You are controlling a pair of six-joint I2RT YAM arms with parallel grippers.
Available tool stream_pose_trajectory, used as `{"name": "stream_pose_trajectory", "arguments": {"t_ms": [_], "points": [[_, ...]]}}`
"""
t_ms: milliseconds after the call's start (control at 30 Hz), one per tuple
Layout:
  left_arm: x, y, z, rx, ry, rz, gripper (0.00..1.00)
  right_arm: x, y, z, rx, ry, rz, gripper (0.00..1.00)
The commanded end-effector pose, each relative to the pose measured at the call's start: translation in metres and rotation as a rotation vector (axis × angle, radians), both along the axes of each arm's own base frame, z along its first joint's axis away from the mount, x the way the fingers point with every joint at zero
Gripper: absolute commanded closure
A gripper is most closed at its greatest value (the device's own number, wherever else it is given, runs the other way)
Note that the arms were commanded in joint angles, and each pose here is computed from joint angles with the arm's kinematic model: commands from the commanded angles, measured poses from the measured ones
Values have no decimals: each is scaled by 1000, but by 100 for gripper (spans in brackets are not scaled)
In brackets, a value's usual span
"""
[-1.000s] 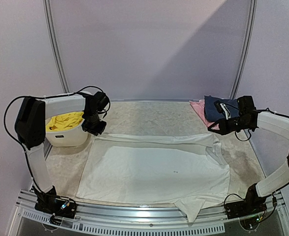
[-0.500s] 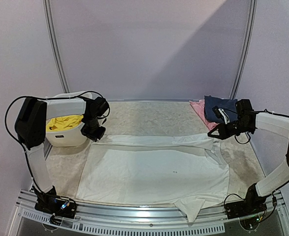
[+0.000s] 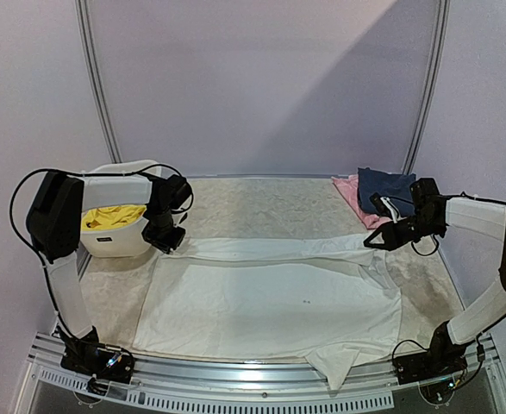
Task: Fold and stack the mixed laundry pile
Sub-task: Fold the flattened T-shirt at the center of the board.
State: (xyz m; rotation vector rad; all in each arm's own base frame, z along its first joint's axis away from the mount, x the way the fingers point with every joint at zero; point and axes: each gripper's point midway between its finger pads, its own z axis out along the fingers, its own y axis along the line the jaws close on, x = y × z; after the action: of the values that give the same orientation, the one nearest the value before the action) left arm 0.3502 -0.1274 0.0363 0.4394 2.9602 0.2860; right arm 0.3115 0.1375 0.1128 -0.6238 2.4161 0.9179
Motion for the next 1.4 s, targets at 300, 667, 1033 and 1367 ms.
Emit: {"name": "stream_pose_trajectory", "arguments": {"t_ms": [300, 667, 1033, 1367], "points": [[-16, 8, 4, 52, 28, -27, 93, -6, -1, -8, -19, 46, 30, 100], [-30, 13, 2, 57, 58, -23, 86, -33, 9, -40, -61, 201, 167, 86], [-53, 20, 47, 43, 13, -5, 71, -50, -2, -13, -191, 79, 251, 72], [9, -34, 55, -54, -108, -71, 62, 42, 7, -2, -231, -44, 292, 54]]}}
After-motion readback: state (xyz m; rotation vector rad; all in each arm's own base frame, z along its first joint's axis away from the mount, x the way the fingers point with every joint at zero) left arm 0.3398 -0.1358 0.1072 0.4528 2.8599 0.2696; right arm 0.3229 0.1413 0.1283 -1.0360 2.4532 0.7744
